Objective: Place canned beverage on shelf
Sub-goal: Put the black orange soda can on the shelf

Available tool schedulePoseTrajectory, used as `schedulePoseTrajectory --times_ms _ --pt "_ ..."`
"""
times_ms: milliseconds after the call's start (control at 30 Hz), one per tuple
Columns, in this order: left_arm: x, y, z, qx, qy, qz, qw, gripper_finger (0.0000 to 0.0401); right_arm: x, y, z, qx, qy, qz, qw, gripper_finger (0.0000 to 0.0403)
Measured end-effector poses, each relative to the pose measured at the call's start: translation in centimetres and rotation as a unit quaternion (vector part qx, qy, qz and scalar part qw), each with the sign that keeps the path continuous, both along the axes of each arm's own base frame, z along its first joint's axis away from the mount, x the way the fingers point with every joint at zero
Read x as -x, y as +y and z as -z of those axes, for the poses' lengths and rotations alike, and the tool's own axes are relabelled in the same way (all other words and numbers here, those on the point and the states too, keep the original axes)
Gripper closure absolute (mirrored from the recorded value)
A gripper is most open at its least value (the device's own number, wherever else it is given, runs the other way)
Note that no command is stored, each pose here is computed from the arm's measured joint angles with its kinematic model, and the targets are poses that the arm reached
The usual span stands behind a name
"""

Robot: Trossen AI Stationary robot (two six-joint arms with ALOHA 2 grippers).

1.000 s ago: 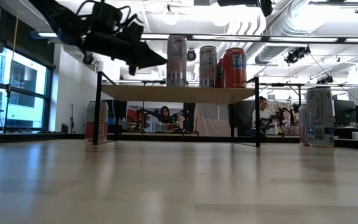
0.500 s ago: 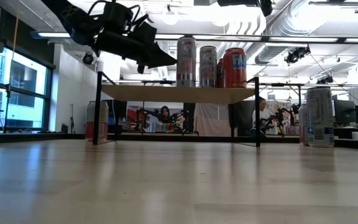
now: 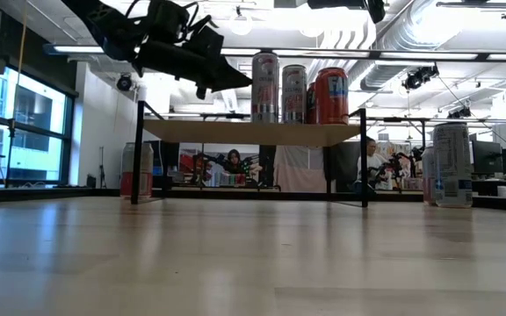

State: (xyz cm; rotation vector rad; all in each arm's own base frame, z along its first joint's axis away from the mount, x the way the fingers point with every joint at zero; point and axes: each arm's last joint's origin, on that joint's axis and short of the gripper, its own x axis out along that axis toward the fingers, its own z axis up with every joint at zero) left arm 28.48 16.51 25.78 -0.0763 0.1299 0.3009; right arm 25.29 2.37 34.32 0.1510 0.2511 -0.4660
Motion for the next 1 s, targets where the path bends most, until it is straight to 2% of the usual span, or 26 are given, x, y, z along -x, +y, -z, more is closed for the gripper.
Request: schedulePoseTrajectory --times_ms 700,900,1000 --pt "-4.2 1.1 0.6 0.02 0.01 0.023 0.999 0.0401 0.0 0.1 0.0 -0.008 0.001 -0.022 1.0 0.0403" --pt "-3.9 1.0 -0.2 0.021 0.01 0.02 1.0 0.0401 0.0 0.1 0.0 -0.004 0.003 -0.024 1.0 0.0403" --pt "-3.2 1.2 -1.1 0.0 0.014 0.001 1.0 0.0401 0.0 0.1 0.0 0.0 0.005 -0.025 1.0 0.0403"
